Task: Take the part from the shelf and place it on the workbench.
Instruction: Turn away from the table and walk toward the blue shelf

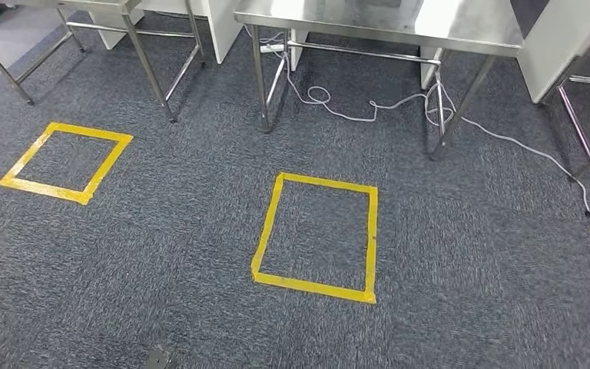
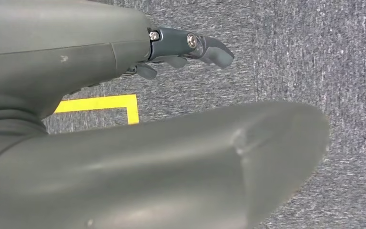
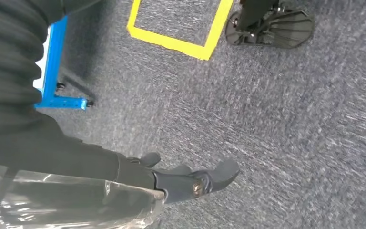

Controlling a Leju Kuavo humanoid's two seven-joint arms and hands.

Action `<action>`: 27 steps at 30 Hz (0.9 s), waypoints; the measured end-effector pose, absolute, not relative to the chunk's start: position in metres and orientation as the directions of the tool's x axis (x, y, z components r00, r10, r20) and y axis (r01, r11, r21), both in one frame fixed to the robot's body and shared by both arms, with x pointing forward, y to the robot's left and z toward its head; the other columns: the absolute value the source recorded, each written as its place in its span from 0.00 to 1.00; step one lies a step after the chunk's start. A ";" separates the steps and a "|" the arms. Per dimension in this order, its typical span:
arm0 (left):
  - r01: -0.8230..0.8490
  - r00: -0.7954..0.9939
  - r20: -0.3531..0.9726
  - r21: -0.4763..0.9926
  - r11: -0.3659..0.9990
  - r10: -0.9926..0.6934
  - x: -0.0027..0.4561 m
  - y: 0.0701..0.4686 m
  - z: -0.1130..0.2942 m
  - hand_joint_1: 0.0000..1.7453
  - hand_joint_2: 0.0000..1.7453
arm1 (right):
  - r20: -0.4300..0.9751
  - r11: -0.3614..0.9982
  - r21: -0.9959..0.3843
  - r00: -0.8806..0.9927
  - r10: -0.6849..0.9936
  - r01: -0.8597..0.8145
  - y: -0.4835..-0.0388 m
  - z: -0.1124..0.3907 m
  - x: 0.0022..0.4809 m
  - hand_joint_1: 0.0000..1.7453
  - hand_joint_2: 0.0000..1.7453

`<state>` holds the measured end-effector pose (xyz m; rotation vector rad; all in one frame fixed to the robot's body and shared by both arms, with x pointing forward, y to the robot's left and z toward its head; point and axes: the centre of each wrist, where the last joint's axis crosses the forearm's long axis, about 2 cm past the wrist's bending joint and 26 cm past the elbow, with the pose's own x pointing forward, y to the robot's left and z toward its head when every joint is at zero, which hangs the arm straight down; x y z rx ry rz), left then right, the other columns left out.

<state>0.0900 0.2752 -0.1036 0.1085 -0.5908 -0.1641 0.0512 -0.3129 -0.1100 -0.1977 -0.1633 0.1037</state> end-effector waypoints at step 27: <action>0.137 0.810 0.550 0.156 0.978 -0.202 0.090 0.272 -0.103 0.00 0.00 | 0.133 0.980 -0.187 0.987 0.090 -0.065 -0.314 -0.110 0.048 0.00 1.00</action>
